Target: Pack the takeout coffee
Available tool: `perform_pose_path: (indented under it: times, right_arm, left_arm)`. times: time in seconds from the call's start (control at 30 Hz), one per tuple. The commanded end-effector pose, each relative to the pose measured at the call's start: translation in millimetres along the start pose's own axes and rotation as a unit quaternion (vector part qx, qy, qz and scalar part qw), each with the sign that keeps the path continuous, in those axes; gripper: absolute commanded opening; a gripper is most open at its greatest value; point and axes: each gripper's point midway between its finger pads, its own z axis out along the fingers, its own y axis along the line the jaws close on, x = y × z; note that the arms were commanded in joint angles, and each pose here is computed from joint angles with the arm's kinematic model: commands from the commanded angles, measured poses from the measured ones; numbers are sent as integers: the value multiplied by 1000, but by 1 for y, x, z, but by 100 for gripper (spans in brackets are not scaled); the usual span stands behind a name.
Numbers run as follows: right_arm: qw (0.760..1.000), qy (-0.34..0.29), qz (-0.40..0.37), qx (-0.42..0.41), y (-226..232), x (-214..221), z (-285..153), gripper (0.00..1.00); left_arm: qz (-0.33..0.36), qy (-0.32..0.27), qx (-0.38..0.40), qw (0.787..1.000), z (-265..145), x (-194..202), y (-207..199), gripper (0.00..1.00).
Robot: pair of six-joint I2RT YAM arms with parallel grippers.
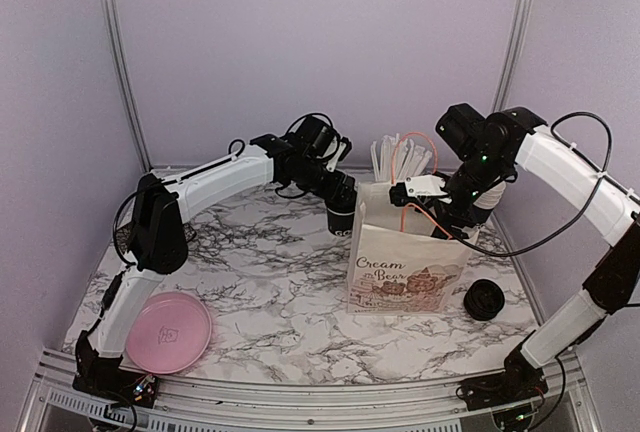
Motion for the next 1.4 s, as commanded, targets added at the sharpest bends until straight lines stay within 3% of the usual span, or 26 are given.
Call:
perform_pose_path:
  times: [0.0,0.43,0.7,1.07,1.37]
  right_arm:
    - [1000,-9,-1,-8,3,-2,-3,99]
    - [1000,-11,2,-10,5,-2,-3,99]
    - [1000,-20,-4,2,1,-8,-10,99]
    - [996,-71,-31,45,-2,-33,-47,99]
    - [986,-124,-60,90,-5,-59,-90,99]
  left_arm:
    - [-2,-34,-16,999,11,-14,1,87]
    - [17,-32,0,999,31,-4,-8,90]
    - [24,-13,-39,999,38,10,5,90]
    - [26,-6,-34,999,29,12,3,73]
    - [33,-4,-38,999,-17,6,5,61]
